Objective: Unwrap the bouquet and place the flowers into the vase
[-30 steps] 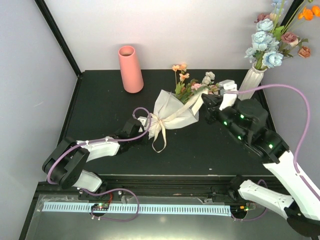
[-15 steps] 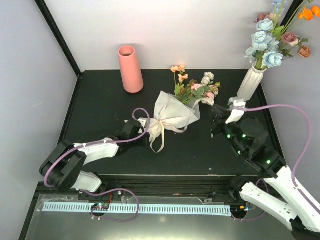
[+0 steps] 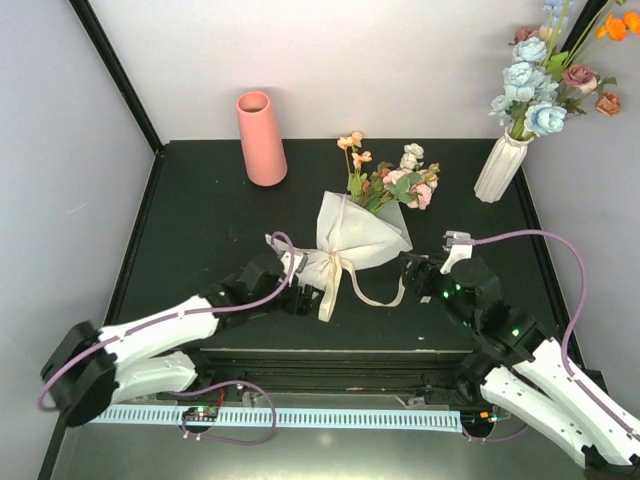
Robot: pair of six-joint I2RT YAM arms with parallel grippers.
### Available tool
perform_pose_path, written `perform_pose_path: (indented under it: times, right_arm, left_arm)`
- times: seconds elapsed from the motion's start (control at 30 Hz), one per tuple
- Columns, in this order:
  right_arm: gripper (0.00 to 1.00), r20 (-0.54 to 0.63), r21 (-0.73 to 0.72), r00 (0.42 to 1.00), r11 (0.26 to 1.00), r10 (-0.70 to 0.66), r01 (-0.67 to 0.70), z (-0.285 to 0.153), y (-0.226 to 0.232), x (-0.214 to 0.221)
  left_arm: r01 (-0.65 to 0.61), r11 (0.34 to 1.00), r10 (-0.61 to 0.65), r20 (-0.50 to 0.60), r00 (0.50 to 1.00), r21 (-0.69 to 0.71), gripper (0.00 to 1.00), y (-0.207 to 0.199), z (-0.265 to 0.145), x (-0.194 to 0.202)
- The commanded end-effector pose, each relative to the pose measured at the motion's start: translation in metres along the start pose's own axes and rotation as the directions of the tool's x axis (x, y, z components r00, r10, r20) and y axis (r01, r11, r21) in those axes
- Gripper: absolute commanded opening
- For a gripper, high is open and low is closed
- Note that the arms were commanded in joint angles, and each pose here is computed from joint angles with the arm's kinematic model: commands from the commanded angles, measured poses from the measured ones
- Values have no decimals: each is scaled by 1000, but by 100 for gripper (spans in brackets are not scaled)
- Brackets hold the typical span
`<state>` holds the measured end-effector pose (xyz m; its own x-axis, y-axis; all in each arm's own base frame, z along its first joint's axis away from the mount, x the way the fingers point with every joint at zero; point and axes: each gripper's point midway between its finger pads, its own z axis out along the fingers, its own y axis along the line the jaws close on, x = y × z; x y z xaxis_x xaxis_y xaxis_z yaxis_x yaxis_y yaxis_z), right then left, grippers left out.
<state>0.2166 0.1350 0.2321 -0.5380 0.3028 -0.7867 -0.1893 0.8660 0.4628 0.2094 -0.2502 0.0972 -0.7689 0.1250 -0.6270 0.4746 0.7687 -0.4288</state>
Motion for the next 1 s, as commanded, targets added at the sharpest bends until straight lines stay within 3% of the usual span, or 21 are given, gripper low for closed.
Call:
perform_pose_path:
  times: [0.0,0.07,0.17,0.5,0.97]
  right_arm:
    - [86,2,7,997,997,82,-82,15,1,4]
    - [86,-16,23,992,992,122,-121,28,1,10]
    - [84,-66,34,985,987,160,-158,52,6,21]
    - [79,-258,153,950,978,176,-140,123,8,68]
    - [59,-374,186,918,980,133,-66,201,-14,98]
  left_arm:
    - [-75,985,92,101,991,-158,81,11,-47,-33]
    - [-102,964,143,156,977,-247,82,23,-62,-48]
    - [-128,960,169,150,974,-249,79,27,-62,-63]
    - [-102,992,94,-98,991,-78,44,29,23,-73]
    - [-31,999,41,-290,956,41,30,31,64,-2]
